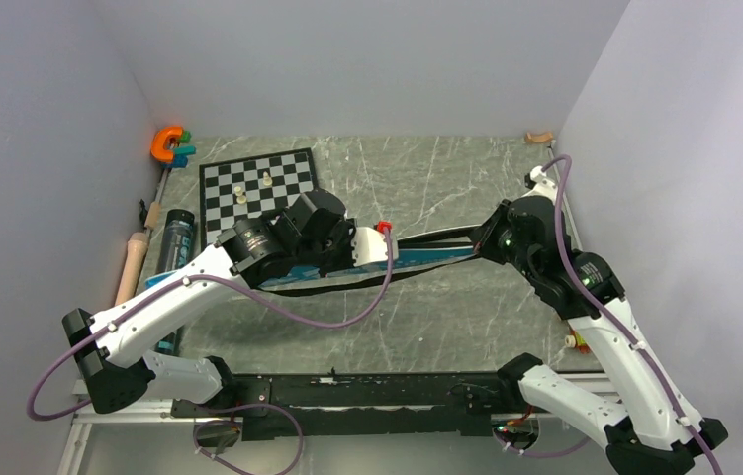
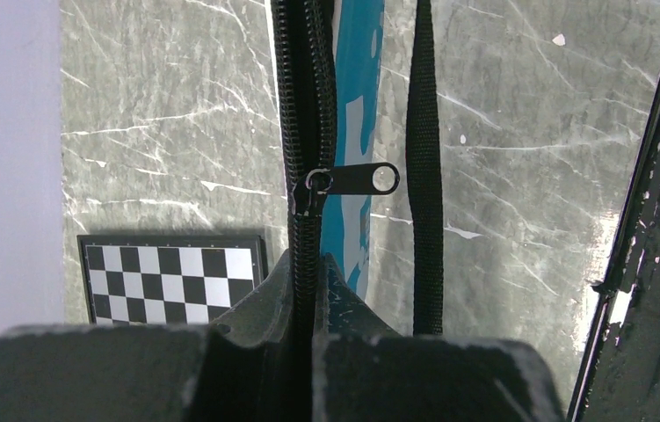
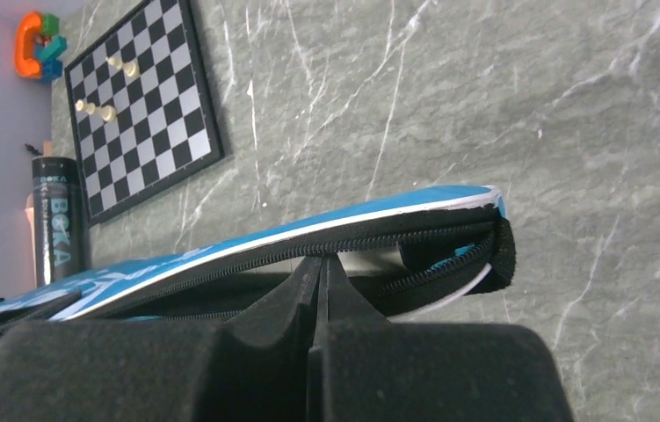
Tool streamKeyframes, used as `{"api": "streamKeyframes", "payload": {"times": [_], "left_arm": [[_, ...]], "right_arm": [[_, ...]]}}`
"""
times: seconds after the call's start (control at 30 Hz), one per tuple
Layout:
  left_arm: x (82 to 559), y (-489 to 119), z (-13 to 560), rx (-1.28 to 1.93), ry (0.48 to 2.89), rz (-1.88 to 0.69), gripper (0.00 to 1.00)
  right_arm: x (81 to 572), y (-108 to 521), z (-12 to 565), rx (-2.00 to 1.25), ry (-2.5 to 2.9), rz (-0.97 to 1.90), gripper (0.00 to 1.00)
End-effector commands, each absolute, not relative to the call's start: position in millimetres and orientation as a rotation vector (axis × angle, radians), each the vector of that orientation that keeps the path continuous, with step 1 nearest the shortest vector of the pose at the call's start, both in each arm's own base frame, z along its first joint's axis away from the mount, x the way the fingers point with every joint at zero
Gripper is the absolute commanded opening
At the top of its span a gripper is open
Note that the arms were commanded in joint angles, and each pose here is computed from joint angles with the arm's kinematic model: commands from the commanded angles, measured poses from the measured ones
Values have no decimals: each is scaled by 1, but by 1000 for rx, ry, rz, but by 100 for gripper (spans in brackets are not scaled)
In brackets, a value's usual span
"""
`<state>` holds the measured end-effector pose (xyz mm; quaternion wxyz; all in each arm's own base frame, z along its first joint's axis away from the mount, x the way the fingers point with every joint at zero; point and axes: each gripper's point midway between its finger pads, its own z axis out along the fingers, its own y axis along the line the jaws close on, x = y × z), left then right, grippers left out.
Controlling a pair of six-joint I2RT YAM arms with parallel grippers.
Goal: Pack up the badminton gear
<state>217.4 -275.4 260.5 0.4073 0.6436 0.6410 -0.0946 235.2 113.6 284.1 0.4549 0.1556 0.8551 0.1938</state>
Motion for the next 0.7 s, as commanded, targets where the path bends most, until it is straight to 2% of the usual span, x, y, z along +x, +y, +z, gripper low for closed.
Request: {"api": "streamKeyframes", "payload": {"times": [0.0, 0.13, 0.2, 0.33, 0.67], "left_arm": [[227, -286, 314, 1499, 1472, -245, 0], [232, -286, 316, 1463, 1485, -229, 0], [235, -287, 318, 1430, 1492, -227, 0], [250, -283, 325, 1331, 1528, -188, 0], [252, -287, 338, 1275, 1543, -246, 0]], "right_arm": [[238, 99, 344, 358, 1972, 454, 12], [234, 119, 384, 257, 1935, 581, 44], [225, 139, 391, 192, 1949, 706, 53], [206, 173, 392, 100, 1947, 961, 57], [194, 236, 348, 15, 1904, 1456, 54]]}}
